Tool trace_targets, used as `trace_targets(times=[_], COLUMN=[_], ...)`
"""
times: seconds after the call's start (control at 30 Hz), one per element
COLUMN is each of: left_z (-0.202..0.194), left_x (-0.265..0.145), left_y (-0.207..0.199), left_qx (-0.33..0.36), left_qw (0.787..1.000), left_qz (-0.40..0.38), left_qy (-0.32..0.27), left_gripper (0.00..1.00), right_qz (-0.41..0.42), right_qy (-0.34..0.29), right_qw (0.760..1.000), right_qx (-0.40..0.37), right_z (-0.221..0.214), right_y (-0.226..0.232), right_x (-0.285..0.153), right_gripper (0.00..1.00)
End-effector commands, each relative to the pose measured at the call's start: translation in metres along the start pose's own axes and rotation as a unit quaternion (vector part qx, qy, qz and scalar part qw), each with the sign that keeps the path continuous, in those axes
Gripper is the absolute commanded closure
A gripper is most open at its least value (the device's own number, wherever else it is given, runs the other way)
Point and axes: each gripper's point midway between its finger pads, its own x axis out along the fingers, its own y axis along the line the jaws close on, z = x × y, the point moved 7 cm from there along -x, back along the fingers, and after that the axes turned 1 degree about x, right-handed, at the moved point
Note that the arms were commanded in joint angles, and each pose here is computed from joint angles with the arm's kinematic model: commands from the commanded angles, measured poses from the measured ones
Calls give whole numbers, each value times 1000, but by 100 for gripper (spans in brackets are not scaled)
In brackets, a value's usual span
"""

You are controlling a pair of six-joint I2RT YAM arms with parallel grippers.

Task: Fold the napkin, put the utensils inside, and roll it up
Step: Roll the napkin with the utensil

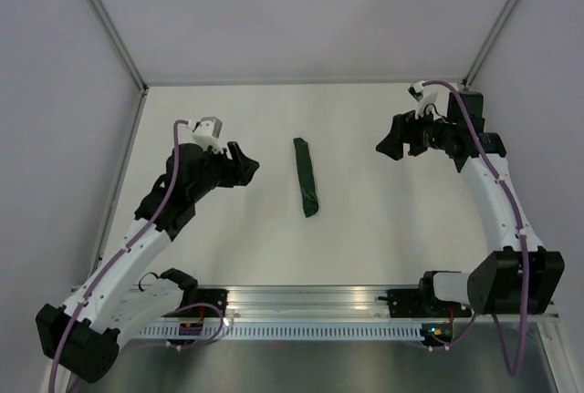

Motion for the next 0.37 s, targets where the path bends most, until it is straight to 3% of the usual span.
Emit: trace_targets(times=[0.0, 0.33], left_z=[-5, -7], left_x=[-16, -28], left_y=[0, 0], left_qx=[-2, 7], left_qw=[1000, 1000], left_qz=[-8, -14], left_qy=[-5, -7], left_gripper=[30, 30], right_qz=[-28, -54], right_qy=[-27, -51], right_qw=[999, 997], right_qx=[-26, -30], right_z=[0, 4], right_y=[-2, -10], right_x=[-16, -24], right_gripper=[16, 13])
